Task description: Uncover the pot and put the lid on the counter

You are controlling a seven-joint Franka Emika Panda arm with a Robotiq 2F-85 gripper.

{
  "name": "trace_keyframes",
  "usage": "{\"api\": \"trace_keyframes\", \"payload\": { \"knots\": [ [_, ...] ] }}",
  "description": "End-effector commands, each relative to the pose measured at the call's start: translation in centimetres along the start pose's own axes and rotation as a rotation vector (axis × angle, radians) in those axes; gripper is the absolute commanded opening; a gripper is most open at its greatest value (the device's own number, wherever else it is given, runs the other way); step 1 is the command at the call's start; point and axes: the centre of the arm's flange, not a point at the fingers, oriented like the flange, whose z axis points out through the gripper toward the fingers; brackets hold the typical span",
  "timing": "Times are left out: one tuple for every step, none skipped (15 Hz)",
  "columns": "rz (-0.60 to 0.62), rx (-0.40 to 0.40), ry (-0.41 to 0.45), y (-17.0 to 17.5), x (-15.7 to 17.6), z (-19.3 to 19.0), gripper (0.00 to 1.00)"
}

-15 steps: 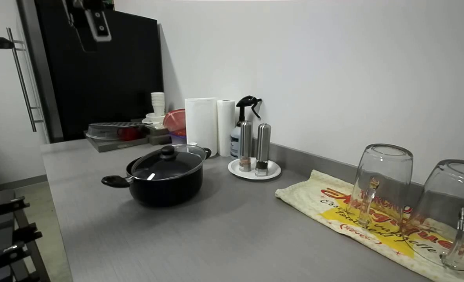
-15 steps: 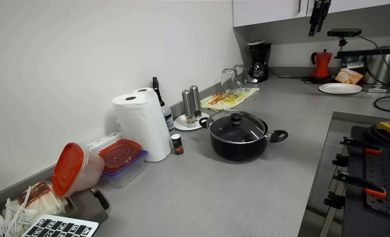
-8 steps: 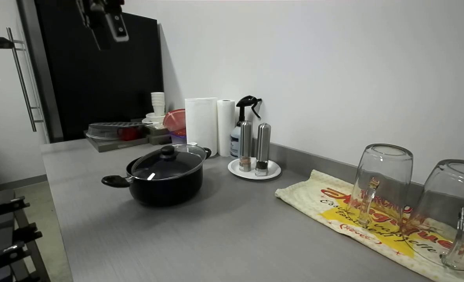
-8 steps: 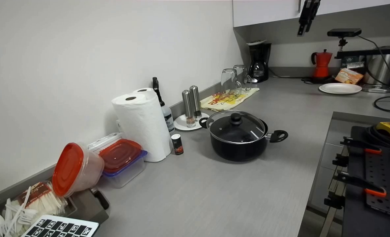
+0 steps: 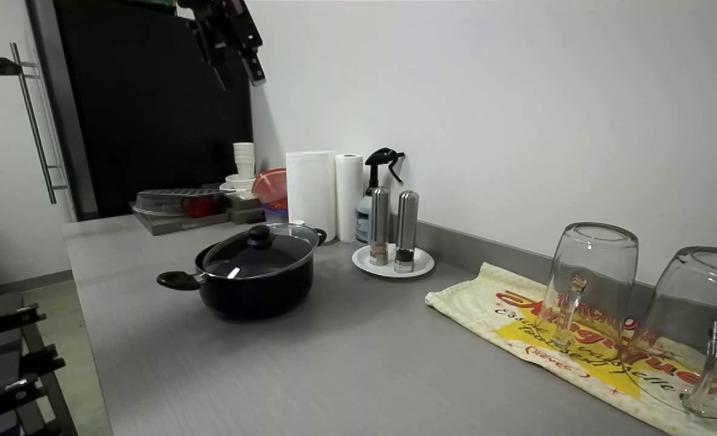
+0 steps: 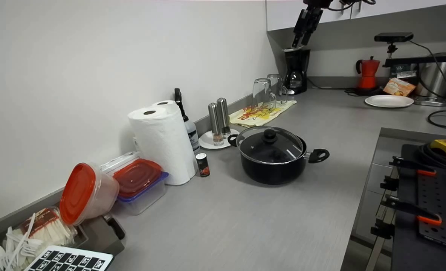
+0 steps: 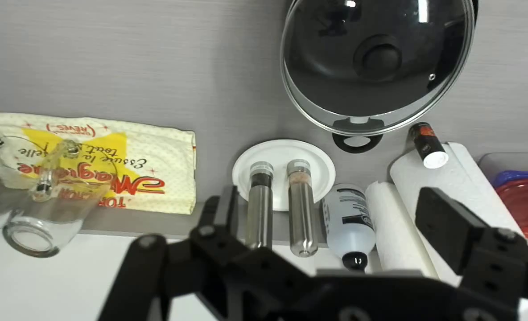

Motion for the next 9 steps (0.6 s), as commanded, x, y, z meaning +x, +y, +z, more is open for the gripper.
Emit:
{"api": "trace_keyframes", "payload": {
  "knots": [
    [-0.009, 0.031, -0.018, -1.9, 3.1, 4.2, 1.0],
    [-0.017, 0.039, -0.035, -2.4, 3.3, 5.3, 1.0],
    [-0.026, 0.046, -0.052, -3.1, 3.3, 6.5, 1.0],
    [-0.033, 0.054, -0.07, -3.7, 3.4, 7.5, 1.0],
    [-0.041, 0.062, -0.087, -4.4, 3.4, 8.5, 1.0],
    [-0.046, 0.07, -0.1, -5.0, 3.4, 9.4, 1.0],
    [-0.05, 0.079, -0.116, -5.7, 3.5, 10.3, 1.0],
    [-0.053, 0.084, -0.127, -6.3, 3.5, 11.1, 1.0],
    [-0.056, 0.088, -0.142, -6.9, 3.5, 12.1, 1.0]
  ]
}}
